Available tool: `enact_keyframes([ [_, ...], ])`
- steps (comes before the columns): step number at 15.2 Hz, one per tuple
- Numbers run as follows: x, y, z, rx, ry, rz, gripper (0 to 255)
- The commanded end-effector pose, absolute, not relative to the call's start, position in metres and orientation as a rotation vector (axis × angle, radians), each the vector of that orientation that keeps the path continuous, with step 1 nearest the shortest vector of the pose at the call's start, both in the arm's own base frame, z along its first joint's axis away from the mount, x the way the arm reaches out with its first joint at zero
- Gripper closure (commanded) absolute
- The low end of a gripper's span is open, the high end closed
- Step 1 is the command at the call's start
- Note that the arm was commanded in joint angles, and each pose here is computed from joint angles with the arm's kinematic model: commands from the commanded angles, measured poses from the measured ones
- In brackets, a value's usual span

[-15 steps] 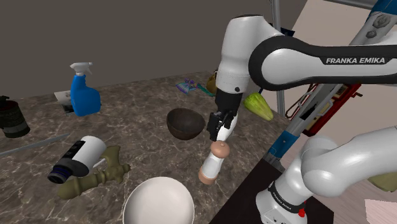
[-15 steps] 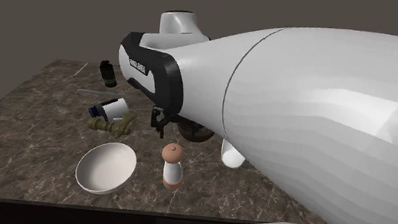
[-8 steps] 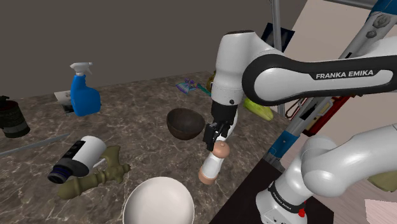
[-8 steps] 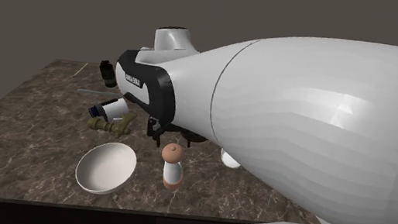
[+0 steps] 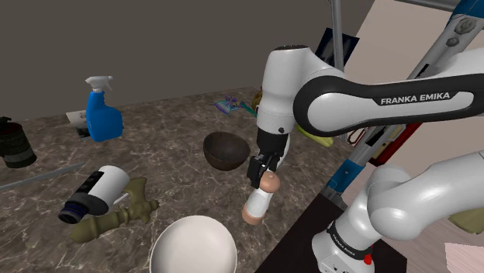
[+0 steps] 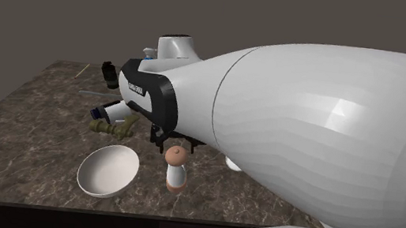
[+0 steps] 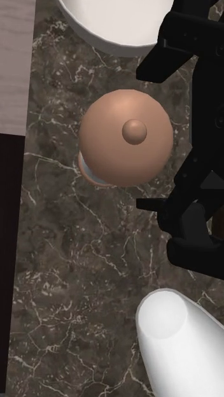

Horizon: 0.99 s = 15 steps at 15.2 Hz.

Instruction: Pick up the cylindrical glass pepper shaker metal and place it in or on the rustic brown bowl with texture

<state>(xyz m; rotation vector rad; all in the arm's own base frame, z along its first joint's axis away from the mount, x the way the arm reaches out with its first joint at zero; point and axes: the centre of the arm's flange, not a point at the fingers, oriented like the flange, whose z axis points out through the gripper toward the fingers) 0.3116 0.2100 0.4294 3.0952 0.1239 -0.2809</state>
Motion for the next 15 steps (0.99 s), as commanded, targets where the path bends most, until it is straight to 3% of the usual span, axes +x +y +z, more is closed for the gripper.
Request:
enact_keyframes([
  [1,0.312,0.21,0.429,3.095,0.124,-0.281,0],
  [2,0.312,0.21,0.429,3.095,0.124,-0.281,255],
  [15,0.312,0.21,0.45,3.095,0.124,-0.281,255],
])
